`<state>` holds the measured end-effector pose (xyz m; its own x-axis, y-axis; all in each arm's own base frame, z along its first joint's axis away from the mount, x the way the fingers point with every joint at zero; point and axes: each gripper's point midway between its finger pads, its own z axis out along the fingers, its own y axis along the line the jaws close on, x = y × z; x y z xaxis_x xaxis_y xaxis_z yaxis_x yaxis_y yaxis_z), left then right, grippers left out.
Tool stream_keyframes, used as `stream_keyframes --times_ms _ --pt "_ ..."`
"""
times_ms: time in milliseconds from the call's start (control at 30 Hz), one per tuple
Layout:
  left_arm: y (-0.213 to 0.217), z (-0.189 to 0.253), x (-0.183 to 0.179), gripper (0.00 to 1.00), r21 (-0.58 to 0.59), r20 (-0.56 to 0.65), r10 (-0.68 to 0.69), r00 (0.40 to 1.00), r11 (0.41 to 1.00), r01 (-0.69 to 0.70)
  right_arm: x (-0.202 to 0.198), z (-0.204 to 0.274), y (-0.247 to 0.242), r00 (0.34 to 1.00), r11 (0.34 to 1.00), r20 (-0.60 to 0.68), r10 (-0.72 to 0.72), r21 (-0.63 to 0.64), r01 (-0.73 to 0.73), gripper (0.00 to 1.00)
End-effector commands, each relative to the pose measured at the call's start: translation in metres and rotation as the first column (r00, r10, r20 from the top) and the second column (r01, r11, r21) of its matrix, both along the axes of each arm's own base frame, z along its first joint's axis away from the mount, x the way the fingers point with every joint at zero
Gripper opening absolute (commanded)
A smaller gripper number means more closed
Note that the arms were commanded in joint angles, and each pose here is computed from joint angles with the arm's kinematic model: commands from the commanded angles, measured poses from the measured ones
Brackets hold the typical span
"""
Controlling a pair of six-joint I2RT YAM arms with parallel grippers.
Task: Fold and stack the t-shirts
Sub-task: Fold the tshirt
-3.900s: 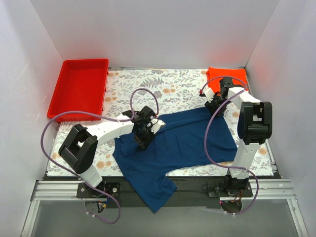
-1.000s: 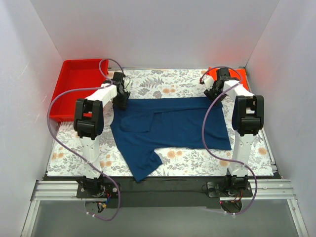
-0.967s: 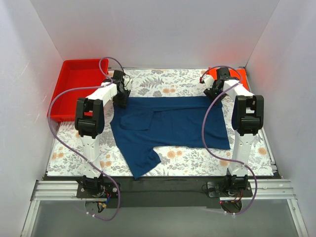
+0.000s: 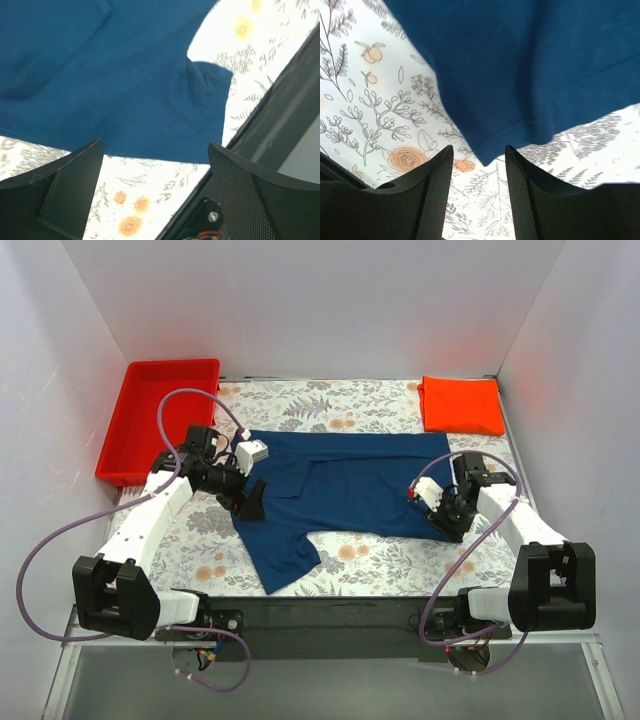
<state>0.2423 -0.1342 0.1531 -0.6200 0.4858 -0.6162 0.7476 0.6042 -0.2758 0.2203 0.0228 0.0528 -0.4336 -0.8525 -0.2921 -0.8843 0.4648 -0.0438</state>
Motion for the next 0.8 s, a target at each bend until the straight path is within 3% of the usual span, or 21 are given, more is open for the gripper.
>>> stream_keyframes --times_ms 0,433,533,667,767 --pt "-0.002 -0.001 -0.017 0.83 -0.013 -0.015 -0.046 0.999 0.999 0.046 -0.005 -0.010 -0.006 0.998 0.998 0.024 0.050 -0.049 -0.049 0.52" --pt "0.005 -0.043 -0.054 0.82 0.118 -0.028 -0.136 0.990 0.983 0.138 0.008 -0.039 -0.018 0.996 0.990 0.085 0.034 -0.143 -0.021 0.56" --pt "0.003 -0.052 -0.066 0.79 0.142 -0.039 -0.169 0.985 0.975 0.173 0.004 -0.044 -0.019 0.996 0.988 0.076 0.039 -0.150 -0.027 0.44" --pt "0.000 -0.067 -0.084 0.71 0.191 -0.062 -0.246 0.967 0.948 0.253 -0.002 -0.048 -0.018 0.997 0.987 0.060 0.046 -0.154 -0.036 0.02" --pt "0.004 -0.092 -0.100 0.68 0.284 -0.064 -0.314 0.947 0.904 0.319 0.000 -0.042 -0.016 0.997 0.989 0.061 0.040 -0.142 -0.031 0.01"
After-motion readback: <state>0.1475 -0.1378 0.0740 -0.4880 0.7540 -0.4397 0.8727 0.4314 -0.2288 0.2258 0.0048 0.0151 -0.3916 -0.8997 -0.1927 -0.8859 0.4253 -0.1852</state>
